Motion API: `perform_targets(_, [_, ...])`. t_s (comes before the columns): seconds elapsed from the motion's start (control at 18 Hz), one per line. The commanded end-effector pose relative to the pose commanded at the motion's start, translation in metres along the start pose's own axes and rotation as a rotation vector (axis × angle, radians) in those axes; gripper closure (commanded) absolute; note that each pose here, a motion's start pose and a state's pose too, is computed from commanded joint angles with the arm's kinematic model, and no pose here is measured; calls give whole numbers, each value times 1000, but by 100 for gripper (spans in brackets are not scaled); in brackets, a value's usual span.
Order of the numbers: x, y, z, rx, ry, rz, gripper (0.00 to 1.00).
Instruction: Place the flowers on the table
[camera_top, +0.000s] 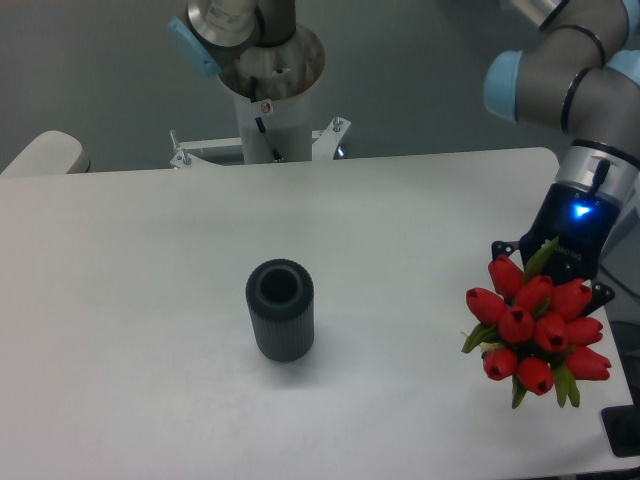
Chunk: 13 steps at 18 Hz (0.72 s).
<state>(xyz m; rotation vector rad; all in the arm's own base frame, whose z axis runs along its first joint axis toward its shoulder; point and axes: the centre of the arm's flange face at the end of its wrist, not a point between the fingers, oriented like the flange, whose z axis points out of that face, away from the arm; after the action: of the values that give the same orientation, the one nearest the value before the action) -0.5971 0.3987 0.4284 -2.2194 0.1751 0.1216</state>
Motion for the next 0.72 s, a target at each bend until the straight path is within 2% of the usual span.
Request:
perform_targets(0.11, [8, 2, 1, -101, -25, 17, 67])
perform_targets(0.33, [21, 10, -4, -203, -45, 35, 67])
perform_targets(0.61, [53, 27, 19, -344, -10, 77, 67])
perform_targets(0.72, [61, 37, 19, -441, -21, 75, 67])
